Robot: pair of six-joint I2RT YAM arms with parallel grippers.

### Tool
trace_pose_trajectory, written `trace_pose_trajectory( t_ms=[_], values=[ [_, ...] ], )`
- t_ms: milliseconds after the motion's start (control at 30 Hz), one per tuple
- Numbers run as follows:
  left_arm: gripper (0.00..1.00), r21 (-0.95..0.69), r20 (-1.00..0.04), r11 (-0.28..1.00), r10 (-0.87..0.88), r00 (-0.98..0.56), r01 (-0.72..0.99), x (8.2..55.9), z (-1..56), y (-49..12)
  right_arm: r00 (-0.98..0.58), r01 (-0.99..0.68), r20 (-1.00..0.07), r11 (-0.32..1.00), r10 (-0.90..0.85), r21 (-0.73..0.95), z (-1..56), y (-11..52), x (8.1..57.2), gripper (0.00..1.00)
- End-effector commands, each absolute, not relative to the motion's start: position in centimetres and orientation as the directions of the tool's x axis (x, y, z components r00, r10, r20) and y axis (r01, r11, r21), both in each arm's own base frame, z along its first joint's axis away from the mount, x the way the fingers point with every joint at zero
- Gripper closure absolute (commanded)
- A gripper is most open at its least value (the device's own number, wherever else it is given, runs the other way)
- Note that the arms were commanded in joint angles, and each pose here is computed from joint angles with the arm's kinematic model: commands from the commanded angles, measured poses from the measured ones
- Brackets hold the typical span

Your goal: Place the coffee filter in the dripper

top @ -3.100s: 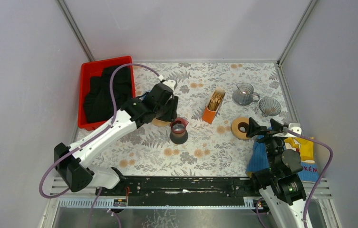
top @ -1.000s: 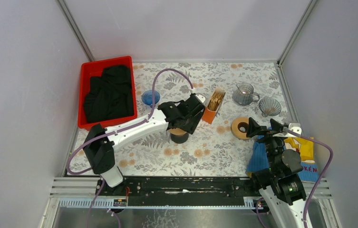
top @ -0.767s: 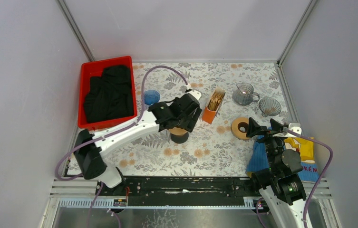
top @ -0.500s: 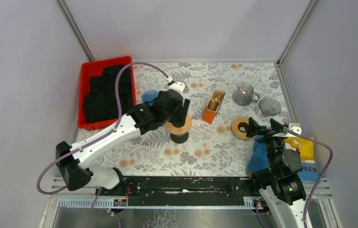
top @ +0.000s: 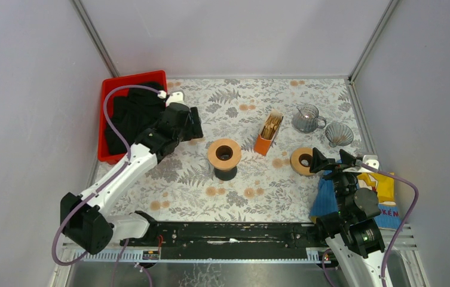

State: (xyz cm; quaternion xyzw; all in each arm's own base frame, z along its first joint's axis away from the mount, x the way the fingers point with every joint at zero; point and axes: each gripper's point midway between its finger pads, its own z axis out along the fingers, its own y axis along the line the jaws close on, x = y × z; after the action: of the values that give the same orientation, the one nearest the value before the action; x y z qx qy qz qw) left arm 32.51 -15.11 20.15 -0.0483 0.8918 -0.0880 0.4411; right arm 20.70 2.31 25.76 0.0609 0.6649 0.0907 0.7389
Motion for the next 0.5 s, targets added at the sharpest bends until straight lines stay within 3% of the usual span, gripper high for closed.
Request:
trace_pose_trajectory(
  t_ms=[0, 467],
  values=[
    [0.19, -0.314, -0.796, 0.945, -0.315, -0.516, -0.093, 35.6, 20.7, -13.8, 0.146, -0.075, -0.962, 0.972, 0.23, 0.221, 27.1, 2.5, 20.6, 0.01],
    [0.33, -0.329, -0.76, 0.898, -0.436, -0.483, -0.293, 40.9, 15.4, -9.5, 0.141, -0.077, -0.964, 0.973, 0.227, 0.218, 26.9, 2.6, 20.8, 0.01]
  ],
)
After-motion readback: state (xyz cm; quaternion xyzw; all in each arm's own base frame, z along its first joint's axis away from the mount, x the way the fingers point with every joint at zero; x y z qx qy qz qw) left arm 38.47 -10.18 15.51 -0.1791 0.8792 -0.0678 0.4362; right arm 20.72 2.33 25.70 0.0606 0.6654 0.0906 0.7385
